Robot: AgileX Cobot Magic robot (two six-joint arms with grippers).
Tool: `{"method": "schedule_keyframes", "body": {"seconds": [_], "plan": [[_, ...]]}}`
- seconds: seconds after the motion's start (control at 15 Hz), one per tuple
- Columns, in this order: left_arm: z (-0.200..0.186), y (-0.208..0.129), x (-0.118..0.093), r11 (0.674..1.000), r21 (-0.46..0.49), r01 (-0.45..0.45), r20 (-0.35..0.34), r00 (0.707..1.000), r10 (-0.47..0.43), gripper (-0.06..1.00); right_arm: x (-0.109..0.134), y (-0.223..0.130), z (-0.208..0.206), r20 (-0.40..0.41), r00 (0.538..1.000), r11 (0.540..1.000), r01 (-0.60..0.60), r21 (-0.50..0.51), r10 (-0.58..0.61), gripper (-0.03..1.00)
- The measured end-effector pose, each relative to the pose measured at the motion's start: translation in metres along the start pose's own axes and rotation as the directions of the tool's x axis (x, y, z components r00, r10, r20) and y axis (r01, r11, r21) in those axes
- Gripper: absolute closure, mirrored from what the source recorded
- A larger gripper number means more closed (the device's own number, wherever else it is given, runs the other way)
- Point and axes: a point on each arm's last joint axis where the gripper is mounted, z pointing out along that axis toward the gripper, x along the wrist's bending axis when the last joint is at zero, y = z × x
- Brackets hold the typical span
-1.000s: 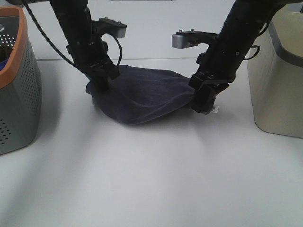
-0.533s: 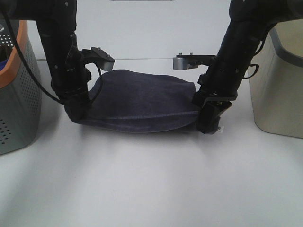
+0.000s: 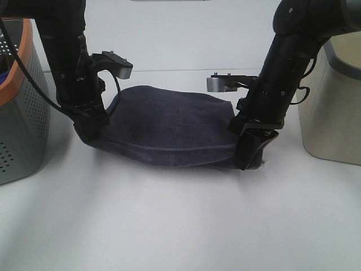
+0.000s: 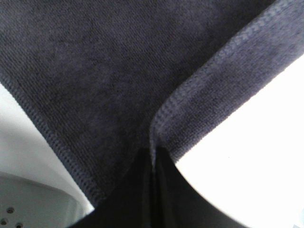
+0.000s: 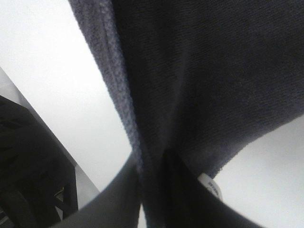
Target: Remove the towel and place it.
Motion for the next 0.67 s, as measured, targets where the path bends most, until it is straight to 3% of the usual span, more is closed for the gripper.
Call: {"method": "schedule_keyframes", "body": {"seconds": [0.13,0.27,0.53,0.67], "plan": [[0.0000,0.0000,0.0000,1.000,0.000,0.024,0.000,1.000,-0.024,0.94,0.0001,0.0001,0.0000,-0.001,0.998,0.998,-0.059,-0.001,0.059,0.69],[0.0000,0.0000,0.0000,0.998,0.000,0.060,0.000,0.998,-0.060,0.83,-0.0007,-0.0005,0.0000,0.008,0.986,0.986,-0.169,0.004,0.169,0.56],[0.0000,0.0000,0.0000,0.995,0.000,0.102,0.000,0.995,-0.102,0.34,-0.0026,-0.0020,0.0000,0.035,0.943,0.944,-0.330,0.012,0.330,0.39],[0.0000,0.0000,0.0000,0.994,0.000,0.106,0.000,0.994,-0.106,0.25,-0.0032,-0.0024,0.0000,0.042,0.927,0.928,-0.374,0.012,0.373,0.37]]}}
